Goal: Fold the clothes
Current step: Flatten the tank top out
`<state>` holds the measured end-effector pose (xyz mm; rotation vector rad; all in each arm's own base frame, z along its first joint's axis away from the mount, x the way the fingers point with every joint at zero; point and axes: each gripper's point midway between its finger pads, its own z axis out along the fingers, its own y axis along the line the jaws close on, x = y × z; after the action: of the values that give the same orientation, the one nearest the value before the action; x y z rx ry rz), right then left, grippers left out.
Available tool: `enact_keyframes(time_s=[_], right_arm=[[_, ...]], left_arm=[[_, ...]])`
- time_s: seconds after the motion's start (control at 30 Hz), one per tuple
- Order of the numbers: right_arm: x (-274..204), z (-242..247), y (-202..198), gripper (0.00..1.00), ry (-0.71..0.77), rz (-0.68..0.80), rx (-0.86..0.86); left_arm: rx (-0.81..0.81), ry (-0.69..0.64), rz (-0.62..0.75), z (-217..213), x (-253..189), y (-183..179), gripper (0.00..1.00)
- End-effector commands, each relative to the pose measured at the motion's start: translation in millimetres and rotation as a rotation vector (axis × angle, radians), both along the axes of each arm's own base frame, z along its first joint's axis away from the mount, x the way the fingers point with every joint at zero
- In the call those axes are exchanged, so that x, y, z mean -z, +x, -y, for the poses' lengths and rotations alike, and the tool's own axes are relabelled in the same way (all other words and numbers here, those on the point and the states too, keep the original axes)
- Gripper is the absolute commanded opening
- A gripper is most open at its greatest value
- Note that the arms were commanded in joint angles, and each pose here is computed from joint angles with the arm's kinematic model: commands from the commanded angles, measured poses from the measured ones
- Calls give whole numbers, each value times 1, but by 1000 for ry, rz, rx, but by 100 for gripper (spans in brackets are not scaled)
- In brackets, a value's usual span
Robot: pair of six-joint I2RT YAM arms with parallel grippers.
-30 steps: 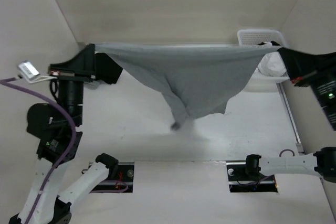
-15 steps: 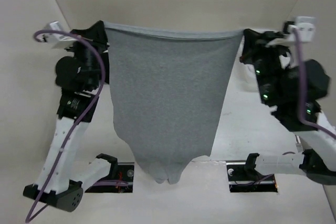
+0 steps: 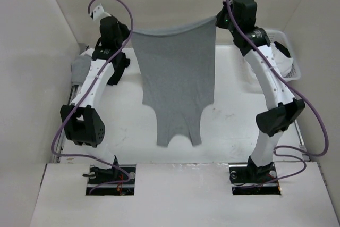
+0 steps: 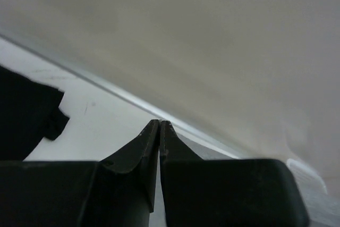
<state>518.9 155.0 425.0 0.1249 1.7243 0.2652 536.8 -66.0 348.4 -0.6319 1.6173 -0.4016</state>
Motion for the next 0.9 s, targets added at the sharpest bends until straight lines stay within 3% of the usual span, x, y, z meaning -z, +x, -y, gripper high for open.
enact_keyframes(time_s=[0.0, 0.2, 0.4, 0.5, 0.6, 0.87], right_arm=[[-130, 8, -49, 0, 135, 249, -59], [-180, 24, -90, 0, 172, 339, -57], [-146, 29, -128, 0, 161, 279, -44], [-100, 24, -154, 0, 148, 232, -51], [-30, 11, -189, 0, 127, 141, -99], [170, -27, -313, 0, 203, -203, -288]], left_arm=[[7, -6, 330, -8, -154, -34, 1], [-8, 33, 459, -18, -223, -72, 1], [-23, 52, 462, -22, -208, -106, 1], [-8, 37, 403, -15, -163, -125, 1], [-21, 29, 316, -10, -91, -158, 1], [-6, 67, -1, -21, 110, -281, 1]])
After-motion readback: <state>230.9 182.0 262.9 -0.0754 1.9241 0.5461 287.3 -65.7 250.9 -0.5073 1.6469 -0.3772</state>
